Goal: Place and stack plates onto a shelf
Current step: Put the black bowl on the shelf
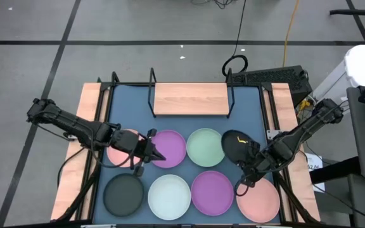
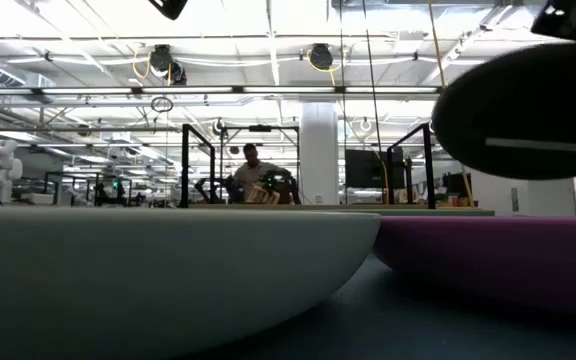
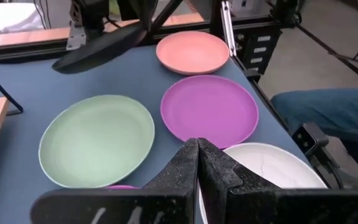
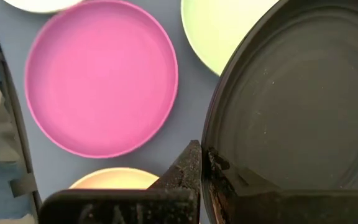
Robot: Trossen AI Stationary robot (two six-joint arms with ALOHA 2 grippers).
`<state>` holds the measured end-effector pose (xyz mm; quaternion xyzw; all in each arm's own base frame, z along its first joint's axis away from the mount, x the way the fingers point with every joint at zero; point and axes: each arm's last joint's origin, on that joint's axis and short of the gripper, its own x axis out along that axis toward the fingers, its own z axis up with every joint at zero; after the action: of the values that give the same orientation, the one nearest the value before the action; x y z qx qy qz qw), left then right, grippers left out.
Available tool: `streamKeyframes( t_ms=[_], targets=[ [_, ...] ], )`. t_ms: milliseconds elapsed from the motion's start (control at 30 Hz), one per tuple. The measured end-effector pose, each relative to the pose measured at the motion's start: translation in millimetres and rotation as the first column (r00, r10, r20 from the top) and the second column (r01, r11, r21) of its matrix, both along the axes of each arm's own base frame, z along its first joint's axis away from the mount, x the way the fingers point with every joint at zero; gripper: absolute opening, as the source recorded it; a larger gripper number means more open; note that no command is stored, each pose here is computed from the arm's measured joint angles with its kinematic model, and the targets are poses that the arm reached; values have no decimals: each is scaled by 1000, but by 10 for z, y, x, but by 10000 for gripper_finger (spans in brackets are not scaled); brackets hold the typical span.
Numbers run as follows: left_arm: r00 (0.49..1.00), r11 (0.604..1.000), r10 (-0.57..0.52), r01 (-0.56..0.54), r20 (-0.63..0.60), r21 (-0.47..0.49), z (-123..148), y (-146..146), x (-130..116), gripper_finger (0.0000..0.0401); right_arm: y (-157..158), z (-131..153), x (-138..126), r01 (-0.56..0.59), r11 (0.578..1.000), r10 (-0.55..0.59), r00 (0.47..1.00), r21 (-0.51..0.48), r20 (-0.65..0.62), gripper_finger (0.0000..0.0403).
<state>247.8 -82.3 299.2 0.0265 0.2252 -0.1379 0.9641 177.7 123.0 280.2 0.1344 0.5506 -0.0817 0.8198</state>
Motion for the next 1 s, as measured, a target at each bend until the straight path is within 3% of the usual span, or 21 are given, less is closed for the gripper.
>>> streamKeyframes(
  t_ms=[500,1000],
  targets=[
    [1000,1000,15,-15,23,9,17,3,9,12,48,325,456,-144,977,155,986,-157,66,0],
    [1000,1000,15,-15,18,10,13,3,7,12,-352,673,968,-221,911,285,947,-348,144,0]
  ],
)
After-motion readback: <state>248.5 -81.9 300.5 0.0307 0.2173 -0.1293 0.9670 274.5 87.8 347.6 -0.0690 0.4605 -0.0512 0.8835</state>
